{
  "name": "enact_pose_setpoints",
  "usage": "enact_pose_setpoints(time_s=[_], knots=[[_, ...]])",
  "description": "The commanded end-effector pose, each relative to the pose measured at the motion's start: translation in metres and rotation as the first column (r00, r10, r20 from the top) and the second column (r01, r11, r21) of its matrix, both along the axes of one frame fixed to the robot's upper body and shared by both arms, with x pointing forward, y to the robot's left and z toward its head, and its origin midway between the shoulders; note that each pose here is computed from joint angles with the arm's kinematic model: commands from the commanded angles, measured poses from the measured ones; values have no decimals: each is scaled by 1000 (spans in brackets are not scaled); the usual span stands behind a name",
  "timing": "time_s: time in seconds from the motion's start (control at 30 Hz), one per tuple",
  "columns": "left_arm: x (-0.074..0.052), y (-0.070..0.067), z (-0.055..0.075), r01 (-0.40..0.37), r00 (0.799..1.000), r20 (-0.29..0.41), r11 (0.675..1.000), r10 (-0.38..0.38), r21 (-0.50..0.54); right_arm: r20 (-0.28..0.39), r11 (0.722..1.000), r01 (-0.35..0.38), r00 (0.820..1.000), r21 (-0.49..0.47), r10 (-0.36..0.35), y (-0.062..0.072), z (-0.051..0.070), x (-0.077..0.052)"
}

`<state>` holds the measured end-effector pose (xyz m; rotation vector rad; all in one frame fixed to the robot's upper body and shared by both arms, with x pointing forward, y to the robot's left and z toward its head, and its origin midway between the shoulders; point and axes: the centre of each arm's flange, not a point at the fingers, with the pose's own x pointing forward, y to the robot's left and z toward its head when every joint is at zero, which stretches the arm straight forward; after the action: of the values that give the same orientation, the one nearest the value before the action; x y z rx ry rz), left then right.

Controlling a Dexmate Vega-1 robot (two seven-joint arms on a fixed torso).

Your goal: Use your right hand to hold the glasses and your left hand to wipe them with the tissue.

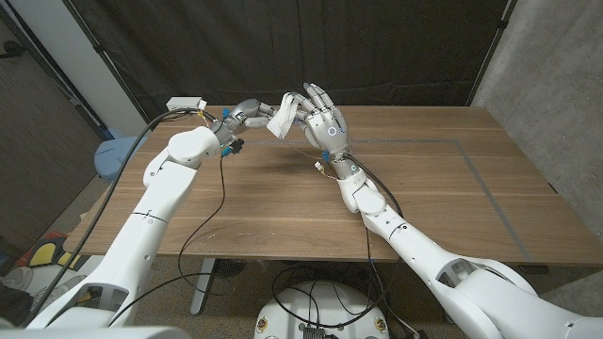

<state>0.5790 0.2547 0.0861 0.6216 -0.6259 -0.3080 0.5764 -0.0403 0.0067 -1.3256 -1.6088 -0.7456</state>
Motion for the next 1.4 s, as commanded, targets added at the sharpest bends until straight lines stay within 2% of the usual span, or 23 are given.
enact_pose_setpoints(time_s=[0.03, 0.33, 0.57, 0.93, 1.17, 1.4], knots=[[0, 3, -3, -12, 999, -43, 1000, 12, 1, -7, 1000, 17, 1000, 18, -17, -1, 6, 6], [-2, 7, -4, -24, 999, -48, 1000, 24, 3, -31, 997, 47, 999, 62, -45, -10, 13, 19], [-5, 9, -6, -31, 998, -46, 999, 31, 20, -36, 992, 52, 998, 112, -48, -20, 23, 21], [-1, 12, -3, -42, 998, -40, 999, 42, 7, -31, 996, -10, 999, 92, 13, -20, 18, 11], [2, 11, -1, -39, 998, -43, 999, 39, 6, -10, 995, -80, 997, 58, 81, -25, 26, 1], [5, 10, 1, -33, 998, -50, 999, 33, 1, 9, 995, -99, 995, 6, 99, -19, 23, -7]])
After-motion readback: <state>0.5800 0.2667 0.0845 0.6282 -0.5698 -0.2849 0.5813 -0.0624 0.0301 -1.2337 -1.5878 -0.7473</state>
